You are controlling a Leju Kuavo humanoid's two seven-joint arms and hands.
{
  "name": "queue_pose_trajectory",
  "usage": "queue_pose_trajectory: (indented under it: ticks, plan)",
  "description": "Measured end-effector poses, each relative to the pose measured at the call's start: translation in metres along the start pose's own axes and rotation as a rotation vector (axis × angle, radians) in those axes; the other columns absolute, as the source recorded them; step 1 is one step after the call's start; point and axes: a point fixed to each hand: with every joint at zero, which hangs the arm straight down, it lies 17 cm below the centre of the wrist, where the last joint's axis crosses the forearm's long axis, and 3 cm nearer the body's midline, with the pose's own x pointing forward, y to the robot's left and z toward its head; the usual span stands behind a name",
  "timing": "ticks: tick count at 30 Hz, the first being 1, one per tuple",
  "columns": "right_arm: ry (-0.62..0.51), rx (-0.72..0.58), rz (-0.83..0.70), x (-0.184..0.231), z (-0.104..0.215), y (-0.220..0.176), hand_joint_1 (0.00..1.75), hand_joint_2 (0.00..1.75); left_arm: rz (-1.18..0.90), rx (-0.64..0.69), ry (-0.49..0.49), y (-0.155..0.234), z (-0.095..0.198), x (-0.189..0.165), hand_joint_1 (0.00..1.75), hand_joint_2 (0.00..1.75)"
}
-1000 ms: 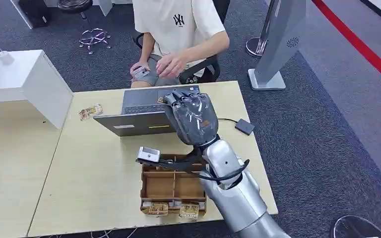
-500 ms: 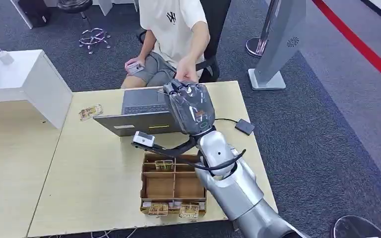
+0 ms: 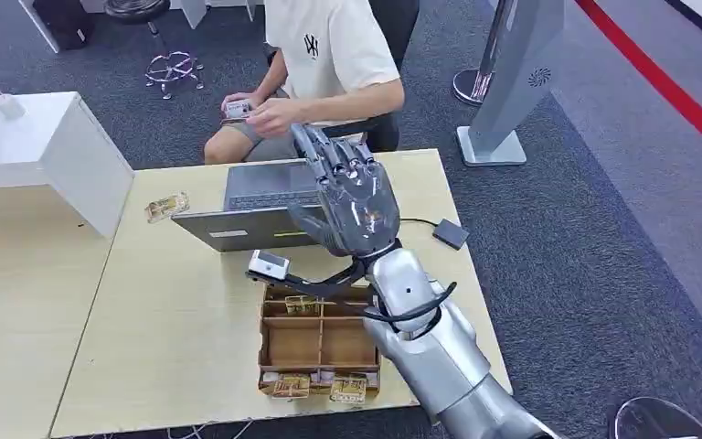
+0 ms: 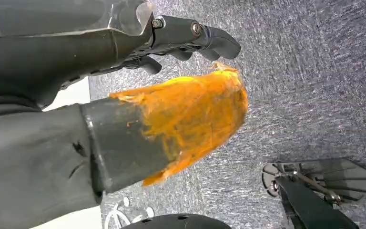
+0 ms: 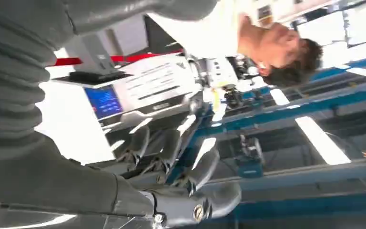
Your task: Pass the card to the sensor for recognition and then transmit it.
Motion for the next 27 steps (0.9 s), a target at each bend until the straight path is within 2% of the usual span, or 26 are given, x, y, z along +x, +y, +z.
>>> queue_pose_trajectory:
  ticks: [2, 4, 7, 9, 10, 12, 16, 19, 24, 27]
  plan:
    - [-0.017, -0.027, -0.087, 0.008, 0.006, -0.010, 0.00, 0.00, 0.003, 0.004, 0.001, 0.001, 0.000, -0.001, 0.00, 0.00]
    - [0.012, -0.077, -0.215, 0.007, 0.015, -0.022, 0.00, 0.00, 0.011, 0.009, 0.002, 0.002, 0.000, 0.000, 0.00, 0.00]
    - [0.306, -0.156, -0.629, -0.028, 0.036, -0.028, 0.00, 0.00, 0.055, 0.017, 0.005, 0.003, 0.000, -0.001, 0.00, 0.00]
    - [0.410, -0.151, -0.919, -0.028, 0.046, -0.023, 0.00, 0.00, 0.078, 0.024, 0.009, 0.004, 0.000, -0.003, 0.00, 0.00]
    - [0.423, -0.133, -1.070, -0.021, 0.049, -0.021, 0.00, 0.00, 0.087, 0.025, 0.009, 0.004, -0.001, -0.002, 0.00, 0.00]
    - [0.378, -0.083, -1.321, 0.001, 0.053, -0.024, 0.00, 0.00, 0.101, 0.028, 0.007, 0.005, -0.001, -0.002, 0.00, 0.00]
    - [0.221, 0.019, -1.626, 0.038, 0.068, -0.041, 0.00, 0.00, 0.116, 0.030, 0.008, 0.007, -0.001, -0.003, 0.00, 0.00]
    - [0.133, 0.109, -1.760, 0.061, 0.087, -0.049, 0.00, 0.00, 0.127, 0.034, 0.005, 0.009, -0.002, -0.003, 0.00, 0.00]
    - [0.040, 0.263, -1.905, 0.094, 0.120, -0.054, 0.00, 0.00, 0.132, 0.039, 0.003, 0.012, -0.002, -0.003, 0.00, 0.00]
    - [0.010, 0.402, -1.974, 0.119, 0.144, -0.048, 0.00, 0.00, 0.126, 0.041, 0.003, 0.014, -0.003, -0.003, 0.00, 0.00]
